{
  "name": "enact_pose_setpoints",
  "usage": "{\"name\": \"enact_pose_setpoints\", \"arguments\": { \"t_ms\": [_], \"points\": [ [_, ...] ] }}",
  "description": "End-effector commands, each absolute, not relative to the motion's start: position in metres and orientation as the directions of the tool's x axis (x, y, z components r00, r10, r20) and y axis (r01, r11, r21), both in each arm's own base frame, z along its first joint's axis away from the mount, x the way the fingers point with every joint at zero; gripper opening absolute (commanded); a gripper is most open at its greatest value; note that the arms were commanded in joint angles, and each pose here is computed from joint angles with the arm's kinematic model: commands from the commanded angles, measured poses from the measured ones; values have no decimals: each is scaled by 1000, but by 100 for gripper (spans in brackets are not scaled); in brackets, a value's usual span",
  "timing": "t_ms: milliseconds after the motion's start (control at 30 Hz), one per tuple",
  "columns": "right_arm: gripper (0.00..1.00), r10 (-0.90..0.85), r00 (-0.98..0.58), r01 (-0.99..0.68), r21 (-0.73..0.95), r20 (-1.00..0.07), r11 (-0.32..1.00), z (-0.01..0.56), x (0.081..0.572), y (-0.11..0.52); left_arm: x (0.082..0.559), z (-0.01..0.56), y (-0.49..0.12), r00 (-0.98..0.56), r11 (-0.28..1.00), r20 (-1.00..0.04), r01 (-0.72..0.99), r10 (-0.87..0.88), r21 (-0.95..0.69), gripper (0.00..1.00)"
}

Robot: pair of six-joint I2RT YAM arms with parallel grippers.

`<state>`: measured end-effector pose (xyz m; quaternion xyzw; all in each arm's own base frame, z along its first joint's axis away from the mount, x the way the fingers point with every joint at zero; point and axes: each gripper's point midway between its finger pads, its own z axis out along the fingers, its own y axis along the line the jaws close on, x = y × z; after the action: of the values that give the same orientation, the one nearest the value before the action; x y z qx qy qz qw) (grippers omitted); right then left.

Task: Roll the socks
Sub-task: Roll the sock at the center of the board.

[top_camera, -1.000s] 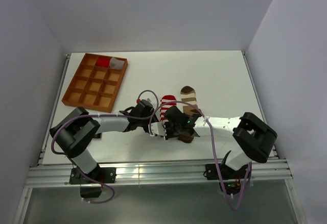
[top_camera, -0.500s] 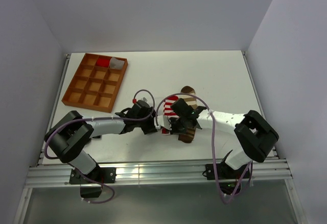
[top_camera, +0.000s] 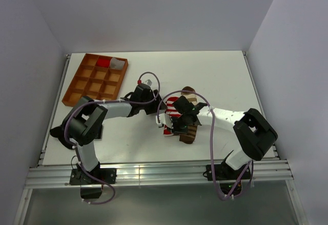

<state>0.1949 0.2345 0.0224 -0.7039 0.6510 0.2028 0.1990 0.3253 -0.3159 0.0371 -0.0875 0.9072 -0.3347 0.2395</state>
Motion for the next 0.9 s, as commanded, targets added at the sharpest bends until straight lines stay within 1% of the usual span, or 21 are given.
{"name": "enact_pose_setpoints", "arguments": {
  "t_ms": [0,67,433,700,800,867],
  "points": [
    [4,-828,85,-996,-25,-555,-86,28,200,239,332,7,-305,-888,822,-412,73,-204,-564,64],
    [4,-830,82,-996,-26,-552,-81,27,200,238,340,3,-307,-887,832,-431,109,-166,-544,63],
    [4,-840,77,-997,-27,-537,-74,25,204,238,342,-23,-315,-902,840,-431,255,27,-480,59],
    [4,-846,69,-997,-21,-528,-68,23,205,237,336,-46,-315,-920,843,-379,279,97,-460,56],
    [4,-849,66,-998,-22,-524,-64,22,206,237,335,-51,-316,-925,842,-367,276,102,-463,52],
    [4,-849,67,-998,-24,-524,-63,23,206,237,336,-54,-316,-929,847,-359,264,94,-461,45]
  ]
}}
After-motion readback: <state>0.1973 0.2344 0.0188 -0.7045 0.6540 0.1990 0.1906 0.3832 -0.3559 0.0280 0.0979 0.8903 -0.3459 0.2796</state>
